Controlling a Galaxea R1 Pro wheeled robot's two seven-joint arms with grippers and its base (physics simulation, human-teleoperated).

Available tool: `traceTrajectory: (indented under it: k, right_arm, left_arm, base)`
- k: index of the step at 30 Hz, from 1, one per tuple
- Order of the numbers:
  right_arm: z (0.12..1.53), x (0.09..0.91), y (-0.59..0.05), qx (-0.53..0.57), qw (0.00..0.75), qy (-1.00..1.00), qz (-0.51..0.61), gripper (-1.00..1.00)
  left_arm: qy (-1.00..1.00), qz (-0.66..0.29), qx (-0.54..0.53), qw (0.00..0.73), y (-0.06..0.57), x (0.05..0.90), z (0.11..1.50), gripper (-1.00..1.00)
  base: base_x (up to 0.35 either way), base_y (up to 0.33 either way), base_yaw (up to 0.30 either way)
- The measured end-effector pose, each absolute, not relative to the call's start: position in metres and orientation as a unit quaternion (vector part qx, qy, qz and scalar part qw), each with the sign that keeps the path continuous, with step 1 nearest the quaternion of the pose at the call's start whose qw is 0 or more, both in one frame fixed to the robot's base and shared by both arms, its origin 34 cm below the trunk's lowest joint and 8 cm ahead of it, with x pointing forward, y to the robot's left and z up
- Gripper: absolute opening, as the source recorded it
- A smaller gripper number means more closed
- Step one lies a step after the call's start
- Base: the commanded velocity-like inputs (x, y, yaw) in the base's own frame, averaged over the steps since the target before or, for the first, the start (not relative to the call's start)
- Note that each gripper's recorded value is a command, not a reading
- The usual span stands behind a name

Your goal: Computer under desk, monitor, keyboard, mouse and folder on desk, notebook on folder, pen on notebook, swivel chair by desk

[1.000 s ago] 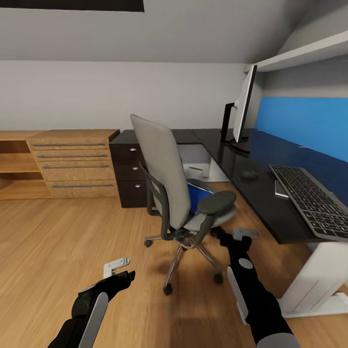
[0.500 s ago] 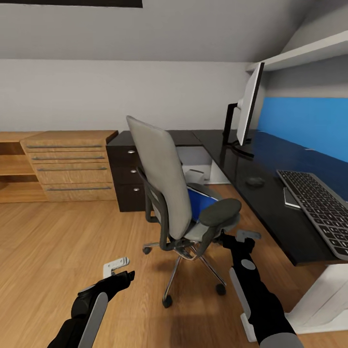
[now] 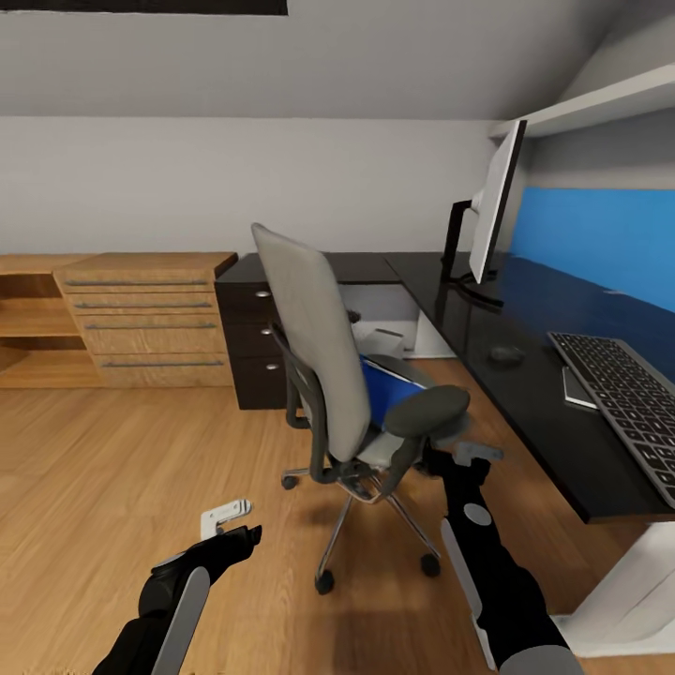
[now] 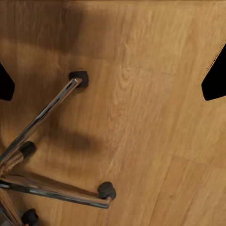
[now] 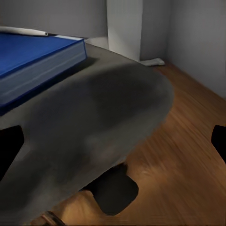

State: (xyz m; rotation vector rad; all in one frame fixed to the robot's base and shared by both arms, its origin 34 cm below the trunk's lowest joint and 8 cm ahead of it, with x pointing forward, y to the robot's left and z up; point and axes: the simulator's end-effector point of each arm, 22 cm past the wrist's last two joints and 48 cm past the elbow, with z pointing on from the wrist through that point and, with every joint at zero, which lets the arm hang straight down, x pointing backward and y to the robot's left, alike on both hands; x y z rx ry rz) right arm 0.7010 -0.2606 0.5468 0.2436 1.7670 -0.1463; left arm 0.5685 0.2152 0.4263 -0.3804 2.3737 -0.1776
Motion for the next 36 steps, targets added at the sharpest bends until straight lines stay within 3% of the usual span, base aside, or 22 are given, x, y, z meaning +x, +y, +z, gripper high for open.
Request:
traceTrajectory:
  k: [9, 29, 36]
  right_arm:
    - [0.548, 0.702, -0.246, 0.091, 0.628, 0.771, -0.057, 1.00]
    - [0.547, 0.702, -0.243, 0.089, 0.628, 0.771, -0.055, 1.00]
    - [0.549, 0.702, -0.244, 0.088, 0.629, 0.771, -0.056, 1.00]
  left_arm:
    - [0.915, -0.067, -0.154, 0.367, 0.217, 0.571, 0.424, 1.00]
    - [0.915, -0.068, -0.154, 0.368, 0.217, 0.572, 0.424, 1.00]
    - [0.914, -0.068, -0.154, 0.368, 0.216, 0.572, 0.424, 1.00]
  base:
    - [-0.019, 0.038, 0.272]
    - [-0.025, 0.278, 0.271]
    - [0.002, 0.009, 0.042]
